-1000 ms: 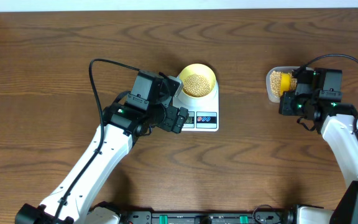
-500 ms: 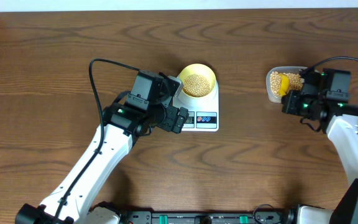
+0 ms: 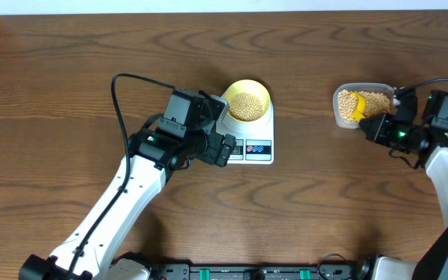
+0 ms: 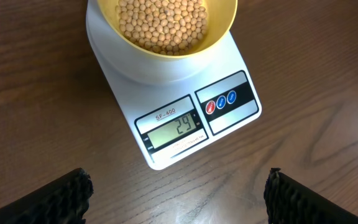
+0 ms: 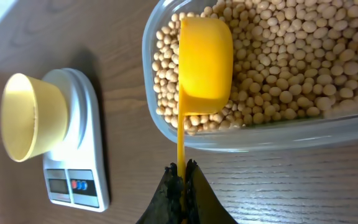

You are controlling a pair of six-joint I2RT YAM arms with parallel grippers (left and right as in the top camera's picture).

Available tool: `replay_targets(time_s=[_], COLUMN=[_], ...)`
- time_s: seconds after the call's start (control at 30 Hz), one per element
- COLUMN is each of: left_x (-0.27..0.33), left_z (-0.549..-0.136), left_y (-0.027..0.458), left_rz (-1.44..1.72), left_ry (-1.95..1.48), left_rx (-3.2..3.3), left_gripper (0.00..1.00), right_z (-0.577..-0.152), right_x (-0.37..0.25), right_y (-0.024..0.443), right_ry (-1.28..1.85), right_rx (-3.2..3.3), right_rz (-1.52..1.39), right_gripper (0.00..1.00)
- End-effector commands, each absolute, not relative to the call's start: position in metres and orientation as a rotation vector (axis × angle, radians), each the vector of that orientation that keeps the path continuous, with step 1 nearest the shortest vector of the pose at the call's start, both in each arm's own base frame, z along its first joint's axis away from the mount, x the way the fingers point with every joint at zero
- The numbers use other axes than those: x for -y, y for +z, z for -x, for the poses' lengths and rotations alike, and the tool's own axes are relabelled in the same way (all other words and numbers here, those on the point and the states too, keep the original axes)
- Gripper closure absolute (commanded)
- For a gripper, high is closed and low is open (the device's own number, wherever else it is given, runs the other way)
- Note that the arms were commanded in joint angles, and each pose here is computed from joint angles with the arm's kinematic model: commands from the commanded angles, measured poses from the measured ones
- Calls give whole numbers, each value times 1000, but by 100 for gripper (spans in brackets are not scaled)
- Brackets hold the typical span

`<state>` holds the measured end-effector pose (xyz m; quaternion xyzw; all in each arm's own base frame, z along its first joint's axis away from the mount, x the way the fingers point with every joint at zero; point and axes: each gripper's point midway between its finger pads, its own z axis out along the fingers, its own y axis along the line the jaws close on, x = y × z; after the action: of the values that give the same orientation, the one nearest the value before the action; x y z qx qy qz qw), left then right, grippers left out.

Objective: Scoop item into bowl and weigh 50g on scale
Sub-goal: 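Lower the scoop into the soybeans and drag it through the tub, then lift the refilled scoop out of the tub with the right gripper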

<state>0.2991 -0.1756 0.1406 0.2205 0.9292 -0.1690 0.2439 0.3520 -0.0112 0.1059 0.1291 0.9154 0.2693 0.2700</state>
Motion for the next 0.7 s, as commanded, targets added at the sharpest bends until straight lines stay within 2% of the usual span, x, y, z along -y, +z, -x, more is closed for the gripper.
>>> replay_targets(time_s=[0.0,0.3,0.43,0.67], left_x=[178,178,178,178], left_z=[-300,-300,-300,-300], left_y=[149,149,149,149], left_rz=[-612,-612,-612,-612], left_ry=[-478,-478,-478,-478], left_rx=[-2512,-2512,-2512,-2512], left_gripper=[10,10,10,10], right_z=[-351,-349,-346,-344], right_x=[8,29,39,41], right_y=[114,115,116,132], right_ry=[854,850,913,1070], right_rx=[-2419,-2395,-2366,-2276], right_rz=[-365,-470,-632,-665], right_gripper=[99,99,99,99])
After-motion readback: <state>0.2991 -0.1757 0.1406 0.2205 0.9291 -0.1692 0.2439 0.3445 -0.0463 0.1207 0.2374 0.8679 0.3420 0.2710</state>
